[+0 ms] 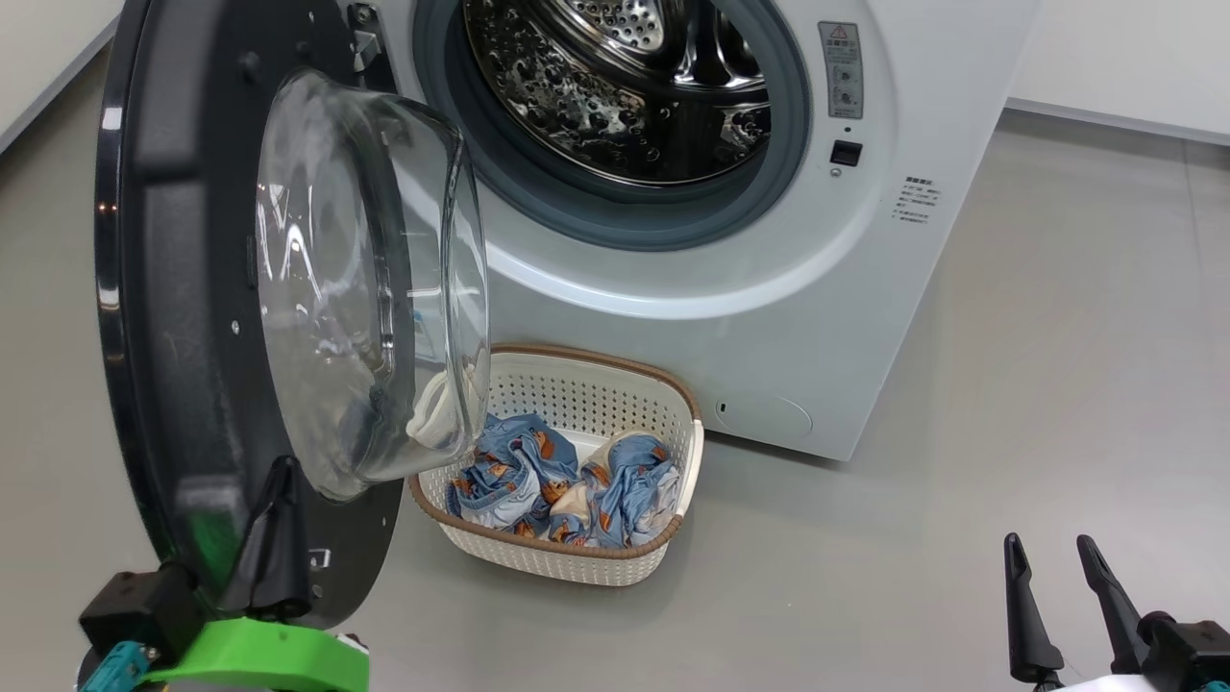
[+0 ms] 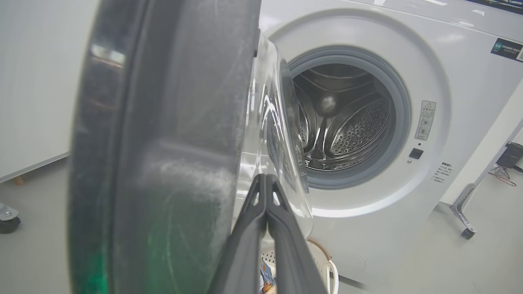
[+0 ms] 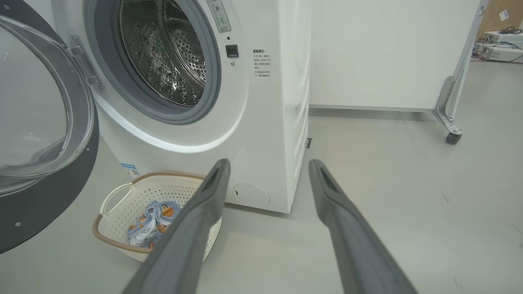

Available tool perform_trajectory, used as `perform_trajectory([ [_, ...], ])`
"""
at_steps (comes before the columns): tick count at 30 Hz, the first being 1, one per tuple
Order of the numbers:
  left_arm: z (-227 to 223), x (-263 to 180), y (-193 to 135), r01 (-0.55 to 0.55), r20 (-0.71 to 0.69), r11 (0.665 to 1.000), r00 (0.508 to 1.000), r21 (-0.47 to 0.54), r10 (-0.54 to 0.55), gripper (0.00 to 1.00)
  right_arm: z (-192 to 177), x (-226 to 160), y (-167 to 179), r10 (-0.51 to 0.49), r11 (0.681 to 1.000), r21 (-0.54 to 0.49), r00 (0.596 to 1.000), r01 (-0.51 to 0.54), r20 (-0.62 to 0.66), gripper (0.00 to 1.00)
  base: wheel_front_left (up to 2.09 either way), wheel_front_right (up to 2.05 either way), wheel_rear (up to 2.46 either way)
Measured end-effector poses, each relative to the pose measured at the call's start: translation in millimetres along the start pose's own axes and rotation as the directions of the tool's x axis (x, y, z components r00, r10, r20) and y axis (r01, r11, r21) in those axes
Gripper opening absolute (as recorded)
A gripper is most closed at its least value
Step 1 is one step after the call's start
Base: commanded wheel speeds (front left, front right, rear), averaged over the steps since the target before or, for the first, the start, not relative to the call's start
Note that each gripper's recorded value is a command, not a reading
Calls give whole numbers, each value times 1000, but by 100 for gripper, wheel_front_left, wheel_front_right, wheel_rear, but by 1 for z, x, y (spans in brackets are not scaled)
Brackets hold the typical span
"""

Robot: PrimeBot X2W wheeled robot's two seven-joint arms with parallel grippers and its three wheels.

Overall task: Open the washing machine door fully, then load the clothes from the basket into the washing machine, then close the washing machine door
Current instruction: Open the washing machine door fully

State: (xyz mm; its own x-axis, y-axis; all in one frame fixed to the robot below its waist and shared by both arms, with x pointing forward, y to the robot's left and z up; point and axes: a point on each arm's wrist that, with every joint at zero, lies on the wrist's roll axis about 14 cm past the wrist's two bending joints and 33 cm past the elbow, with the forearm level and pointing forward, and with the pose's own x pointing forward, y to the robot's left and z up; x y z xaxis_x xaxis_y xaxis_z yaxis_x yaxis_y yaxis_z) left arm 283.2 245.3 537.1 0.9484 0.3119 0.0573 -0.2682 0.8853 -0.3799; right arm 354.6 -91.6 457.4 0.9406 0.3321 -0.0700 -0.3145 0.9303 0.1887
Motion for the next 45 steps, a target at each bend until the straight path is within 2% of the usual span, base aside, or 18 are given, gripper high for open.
perform_trajectory([
  [9,15,-8,66,-188,50,981,981,47,186,0,-9,4,17,59,998,-16,998,-59,-30,100,0,0,0],
  [12,19,-4,81,-230,68,973,971,24,228,0,-11,3,18,65,998,-19,997,-65,-37,100,0,0,0],
  [28,31,18,163,-441,117,894,895,74,431,0,-16,-14,-13,-24,999,-45,998,22,-55,100,0,0,0],
  [37,28,37,183,-479,105,871,877,108,469,0,-15,-19,-26,-73,997,-41,996,71,-49,100,0,0,0],
  [45,24,47,177,-462,95,881,886,103,454,0,-12,-18,-28,-87,996,-34,996,86,-35,100,0,0,0],
])
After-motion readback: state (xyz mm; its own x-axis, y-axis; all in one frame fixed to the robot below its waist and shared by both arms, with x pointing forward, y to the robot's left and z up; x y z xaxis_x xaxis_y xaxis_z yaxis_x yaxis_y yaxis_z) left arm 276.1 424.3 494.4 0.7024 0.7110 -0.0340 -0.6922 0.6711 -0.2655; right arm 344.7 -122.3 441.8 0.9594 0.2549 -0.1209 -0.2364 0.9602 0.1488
